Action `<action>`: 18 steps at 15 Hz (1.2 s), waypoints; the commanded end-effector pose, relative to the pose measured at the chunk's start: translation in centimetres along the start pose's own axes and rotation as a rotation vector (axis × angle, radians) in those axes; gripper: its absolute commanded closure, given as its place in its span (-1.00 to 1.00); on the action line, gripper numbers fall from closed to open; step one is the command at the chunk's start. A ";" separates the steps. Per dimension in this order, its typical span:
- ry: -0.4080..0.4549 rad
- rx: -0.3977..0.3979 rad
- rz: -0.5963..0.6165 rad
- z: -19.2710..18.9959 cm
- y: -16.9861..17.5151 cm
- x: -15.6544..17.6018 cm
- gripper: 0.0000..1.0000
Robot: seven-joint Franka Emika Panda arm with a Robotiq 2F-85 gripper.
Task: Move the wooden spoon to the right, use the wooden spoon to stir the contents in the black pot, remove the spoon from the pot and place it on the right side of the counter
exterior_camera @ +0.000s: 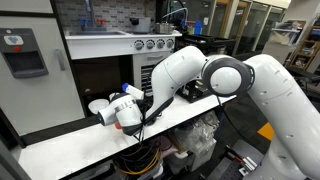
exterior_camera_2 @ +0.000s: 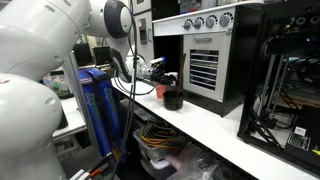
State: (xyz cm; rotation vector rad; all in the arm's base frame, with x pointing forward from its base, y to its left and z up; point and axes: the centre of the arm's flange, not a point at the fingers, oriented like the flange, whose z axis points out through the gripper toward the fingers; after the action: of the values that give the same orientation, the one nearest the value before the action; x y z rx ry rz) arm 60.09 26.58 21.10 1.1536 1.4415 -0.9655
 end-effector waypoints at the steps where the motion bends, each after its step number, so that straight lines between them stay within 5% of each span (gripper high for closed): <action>1: 0.053 -0.016 -0.056 -1.5 0.6 0.1 0.93; 9: 0.070 -0.050 -0.055 -3.2 0.6 0.6 0.93; 18: 0.032 -0.063 0.082 -3.2 0.8 0.9 0.93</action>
State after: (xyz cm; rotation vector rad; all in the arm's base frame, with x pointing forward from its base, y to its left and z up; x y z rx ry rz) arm 59.41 29.80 21.50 1.1630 1.4713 -0.8794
